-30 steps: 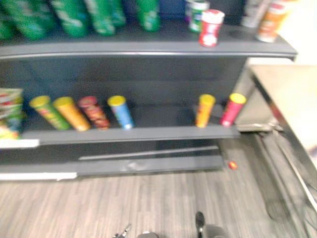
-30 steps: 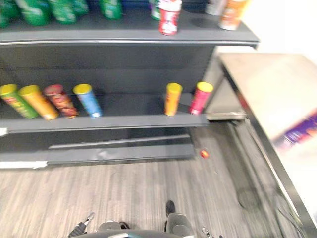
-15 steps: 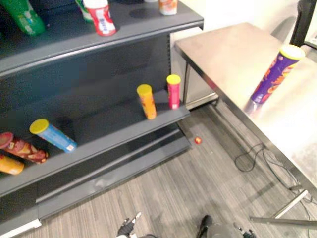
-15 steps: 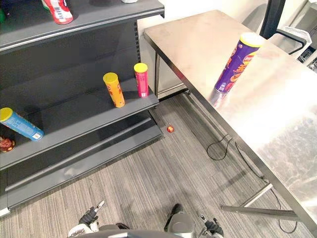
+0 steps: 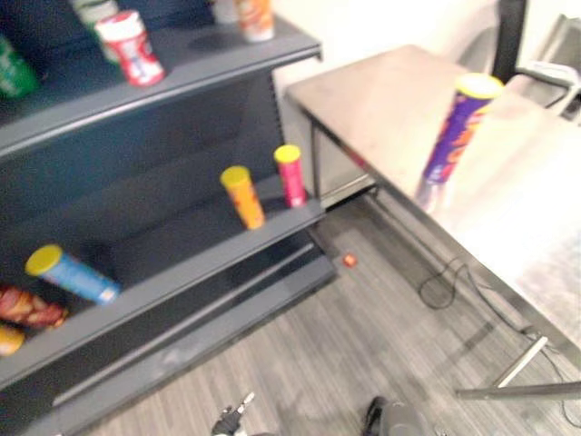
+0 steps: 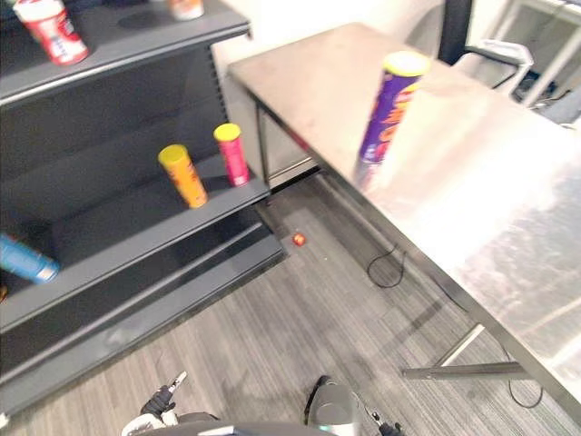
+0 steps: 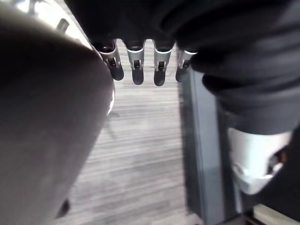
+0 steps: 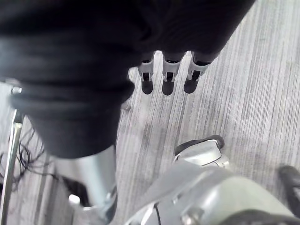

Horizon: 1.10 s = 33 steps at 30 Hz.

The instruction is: Put the gum and the chips on the shelf.

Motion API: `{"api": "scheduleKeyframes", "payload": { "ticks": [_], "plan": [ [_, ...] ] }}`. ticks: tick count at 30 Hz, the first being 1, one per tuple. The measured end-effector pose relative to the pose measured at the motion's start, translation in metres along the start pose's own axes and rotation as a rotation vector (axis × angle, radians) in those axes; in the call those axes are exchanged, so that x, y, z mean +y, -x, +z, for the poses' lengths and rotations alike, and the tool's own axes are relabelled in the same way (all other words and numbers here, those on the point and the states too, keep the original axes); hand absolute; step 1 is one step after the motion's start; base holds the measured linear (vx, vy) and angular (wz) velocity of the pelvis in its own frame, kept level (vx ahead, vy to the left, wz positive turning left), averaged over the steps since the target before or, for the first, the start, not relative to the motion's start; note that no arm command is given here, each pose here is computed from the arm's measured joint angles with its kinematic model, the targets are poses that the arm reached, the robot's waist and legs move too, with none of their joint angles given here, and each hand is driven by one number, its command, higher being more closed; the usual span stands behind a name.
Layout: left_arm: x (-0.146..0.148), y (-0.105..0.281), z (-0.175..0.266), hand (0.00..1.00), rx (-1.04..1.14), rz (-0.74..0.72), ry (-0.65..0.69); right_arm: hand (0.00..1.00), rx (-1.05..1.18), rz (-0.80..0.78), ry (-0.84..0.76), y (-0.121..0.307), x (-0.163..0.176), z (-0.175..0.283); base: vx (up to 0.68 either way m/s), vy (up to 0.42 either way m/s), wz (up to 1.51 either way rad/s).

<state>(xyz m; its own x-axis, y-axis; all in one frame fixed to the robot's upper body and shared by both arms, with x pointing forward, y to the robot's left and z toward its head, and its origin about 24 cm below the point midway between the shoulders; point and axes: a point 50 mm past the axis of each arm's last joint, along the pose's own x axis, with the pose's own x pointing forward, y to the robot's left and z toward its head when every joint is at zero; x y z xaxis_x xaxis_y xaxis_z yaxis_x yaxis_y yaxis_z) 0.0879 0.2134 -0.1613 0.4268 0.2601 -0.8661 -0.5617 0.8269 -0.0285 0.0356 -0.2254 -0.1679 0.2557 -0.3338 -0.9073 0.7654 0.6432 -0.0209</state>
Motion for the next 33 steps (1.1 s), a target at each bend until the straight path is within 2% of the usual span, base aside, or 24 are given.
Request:
{"api": "scheduleKeyframes", "payload": {
  "ticks": [2, 4, 10, 15, 19, 24, 33],
  "plan": [
    [0.002, 0.002, 0.000, 0.00, -0.029, 0.012, 0.106, 0.00, -0.047, 0.005, -0.010, 0.001, -0.001, 0.006, 0.16, -0.141, -1.52],
    [-0.008, 0.003, -0.004, 0.00, -0.028, -0.011, 0.134, 0.00, -0.083, 0.009, -0.017, 0.000, 0.000, 0.014, 0.22, -0.060, -1.30],
    [-0.017, 0.004, -0.004, 0.00, -0.049, -0.049, 0.105, 0.00, -0.094, 0.049, 0.012, 0.000, 0.012, 0.017, 0.21, 0.033, -1.12],
    [-0.019, 0.005, -0.012, 0.00, -0.020, -0.038, 0.108, 0.00, -0.117, 0.070, 0.031, 0.000, 0.017, 0.022, 0.24, 0.312, -0.66],
    [0.001, 0.005, -0.013, 0.00, -0.008, 0.005, 0.041, 0.00, -0.028, 0.084, 0.017, 0.004, 0.022, -0.006, 0.18, 0.342, -0.43],
    [0.002, 0.004, -0.015, 0.00, 0.025, -0.011, -0.086, 0.00, 0.018, 0.044, -0.035, 0.005, 0.013, -0.017, 0.06, 0.140, -0.46],
    [0.001, 0.004, -0.018, 0.00, 0.045, -0.021, -0.119, 0.00, 0.024, -0.116, -0.238, 0.004, -0.029, -0.013, -0.01, -0.024, -0.07]
  ]
}}
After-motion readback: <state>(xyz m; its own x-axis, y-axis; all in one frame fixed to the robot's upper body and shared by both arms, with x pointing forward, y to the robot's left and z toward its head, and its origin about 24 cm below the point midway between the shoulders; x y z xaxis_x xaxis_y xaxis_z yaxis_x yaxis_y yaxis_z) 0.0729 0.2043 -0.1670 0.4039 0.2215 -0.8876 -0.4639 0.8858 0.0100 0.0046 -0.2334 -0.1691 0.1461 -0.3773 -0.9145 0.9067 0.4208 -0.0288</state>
